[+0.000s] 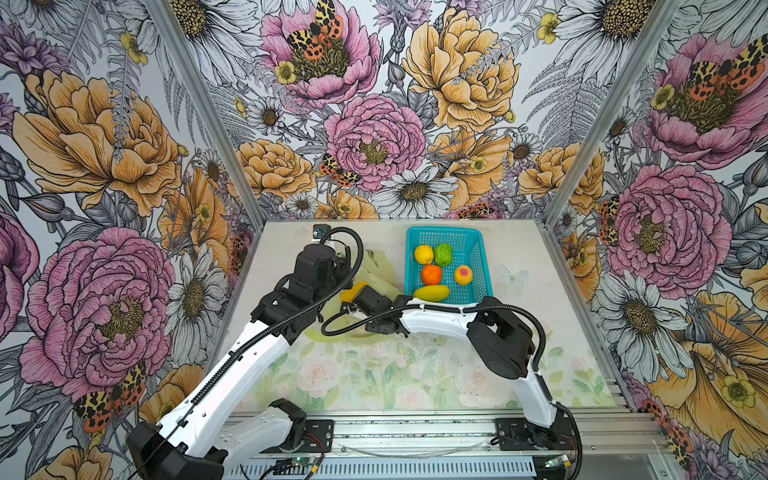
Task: Untie the knot of the plastic bag and take out the fruit
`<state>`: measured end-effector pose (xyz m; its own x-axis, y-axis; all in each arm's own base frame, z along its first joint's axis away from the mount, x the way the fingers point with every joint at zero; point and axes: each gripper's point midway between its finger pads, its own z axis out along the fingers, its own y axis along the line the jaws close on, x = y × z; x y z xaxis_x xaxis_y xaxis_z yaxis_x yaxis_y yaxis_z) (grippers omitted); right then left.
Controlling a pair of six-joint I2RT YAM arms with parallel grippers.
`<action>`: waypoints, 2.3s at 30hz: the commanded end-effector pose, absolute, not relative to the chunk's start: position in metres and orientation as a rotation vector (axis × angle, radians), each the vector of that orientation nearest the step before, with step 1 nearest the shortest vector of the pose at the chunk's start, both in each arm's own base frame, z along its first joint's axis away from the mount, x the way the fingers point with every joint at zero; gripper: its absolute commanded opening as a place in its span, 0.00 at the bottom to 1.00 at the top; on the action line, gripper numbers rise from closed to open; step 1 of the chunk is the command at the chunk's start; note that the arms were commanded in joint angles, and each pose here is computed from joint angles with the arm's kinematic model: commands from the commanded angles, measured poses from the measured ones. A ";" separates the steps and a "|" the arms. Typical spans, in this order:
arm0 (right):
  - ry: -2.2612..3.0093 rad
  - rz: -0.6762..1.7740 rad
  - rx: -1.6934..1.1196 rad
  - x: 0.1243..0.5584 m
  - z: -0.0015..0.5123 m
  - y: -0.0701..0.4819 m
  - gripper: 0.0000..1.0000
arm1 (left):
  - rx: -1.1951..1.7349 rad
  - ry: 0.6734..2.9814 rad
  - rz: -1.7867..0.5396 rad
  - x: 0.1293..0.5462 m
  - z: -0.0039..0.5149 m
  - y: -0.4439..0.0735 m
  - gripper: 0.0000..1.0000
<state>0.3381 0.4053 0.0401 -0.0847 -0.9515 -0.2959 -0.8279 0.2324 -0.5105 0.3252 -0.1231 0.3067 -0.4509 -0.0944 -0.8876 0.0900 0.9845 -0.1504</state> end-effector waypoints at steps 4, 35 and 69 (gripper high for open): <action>1.974 -0.360 -1.617 0.346 0.029 0.398 0.43 | -0.007 2.003 -0.254 0.320 0.316 -0.126 0.00; 1.561 0.336 -1.385 0.255 0.192 0.426 0.09 | -0.008 2.008 -0.248 0.321 0.314 -0.126 0.00; 1.586 0.350 0.128 0.350 0.301 0.133 0.00 | -0.011 2.012 -0.244 0.322 0.313 -0.125 0.00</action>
